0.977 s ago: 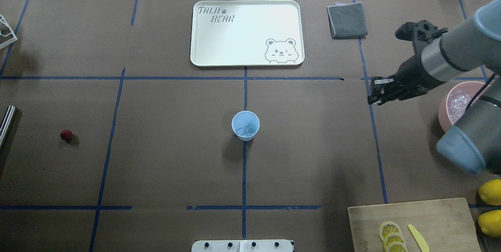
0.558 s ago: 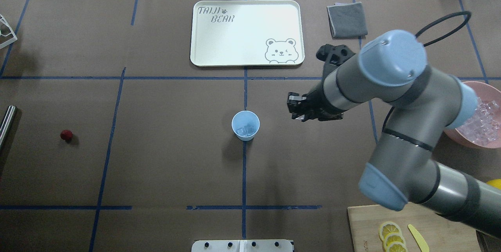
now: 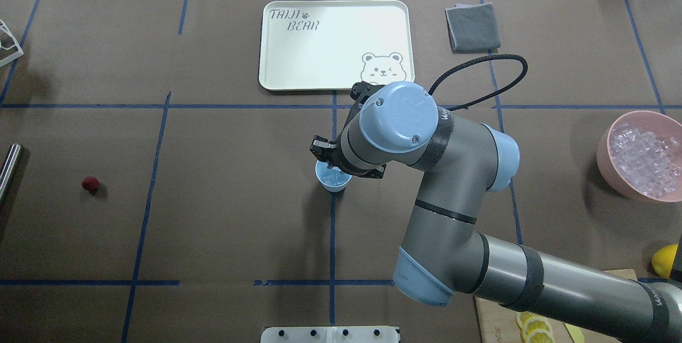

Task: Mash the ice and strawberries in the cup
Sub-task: 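Carry the ice cube with the right gripper and release it into the cup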

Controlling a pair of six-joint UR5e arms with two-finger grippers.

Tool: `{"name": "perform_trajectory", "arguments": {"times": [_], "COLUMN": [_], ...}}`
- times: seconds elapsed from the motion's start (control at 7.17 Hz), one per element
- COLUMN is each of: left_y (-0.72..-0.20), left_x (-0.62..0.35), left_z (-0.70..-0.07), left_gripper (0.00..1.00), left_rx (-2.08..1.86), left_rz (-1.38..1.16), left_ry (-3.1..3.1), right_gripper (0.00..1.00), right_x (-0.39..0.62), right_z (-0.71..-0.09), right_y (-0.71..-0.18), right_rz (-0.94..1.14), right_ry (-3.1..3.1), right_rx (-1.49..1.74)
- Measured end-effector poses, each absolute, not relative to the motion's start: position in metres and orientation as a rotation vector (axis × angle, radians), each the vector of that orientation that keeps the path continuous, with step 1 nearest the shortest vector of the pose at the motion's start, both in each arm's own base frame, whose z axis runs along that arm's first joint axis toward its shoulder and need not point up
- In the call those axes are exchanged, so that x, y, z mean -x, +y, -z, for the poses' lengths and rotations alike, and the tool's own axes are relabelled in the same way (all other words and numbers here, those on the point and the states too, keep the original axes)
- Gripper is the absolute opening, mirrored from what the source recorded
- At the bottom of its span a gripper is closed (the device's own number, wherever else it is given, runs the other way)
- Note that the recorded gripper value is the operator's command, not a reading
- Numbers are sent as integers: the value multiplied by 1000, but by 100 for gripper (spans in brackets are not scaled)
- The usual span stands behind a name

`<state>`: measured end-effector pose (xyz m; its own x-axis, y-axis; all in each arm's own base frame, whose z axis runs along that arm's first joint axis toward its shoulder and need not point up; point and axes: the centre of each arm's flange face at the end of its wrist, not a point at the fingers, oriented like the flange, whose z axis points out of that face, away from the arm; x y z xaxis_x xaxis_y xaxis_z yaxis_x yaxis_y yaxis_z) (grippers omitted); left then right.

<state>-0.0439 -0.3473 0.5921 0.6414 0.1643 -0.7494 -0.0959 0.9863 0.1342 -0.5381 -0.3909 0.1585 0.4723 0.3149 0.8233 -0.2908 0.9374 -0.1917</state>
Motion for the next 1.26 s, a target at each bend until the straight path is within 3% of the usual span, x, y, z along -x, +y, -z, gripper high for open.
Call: {"name": "perform_trajectory", "arguments": {"times": [0.14, 0.84, 1.26], "left_y": [-347, -348, -359], "left_x": [44, 44, 17], "left_z": [-591, -589, -571], "left_gripper": [100, 100, 100], "left_rx": [-86, -94, -91], "left_rz": [-149, -154, -149], "left_ry": [862, 864, 925], "right_gripper": [96, 100, 100], "right_x": [540, 531, 437], "right_z": [-159, -156, -193], "right_y": [-390, -392, -393], "right_rz": [-371, -376, -335], "right_ry": [-1011, -1015, -989], "right_rx": [26, 12, 14]}}
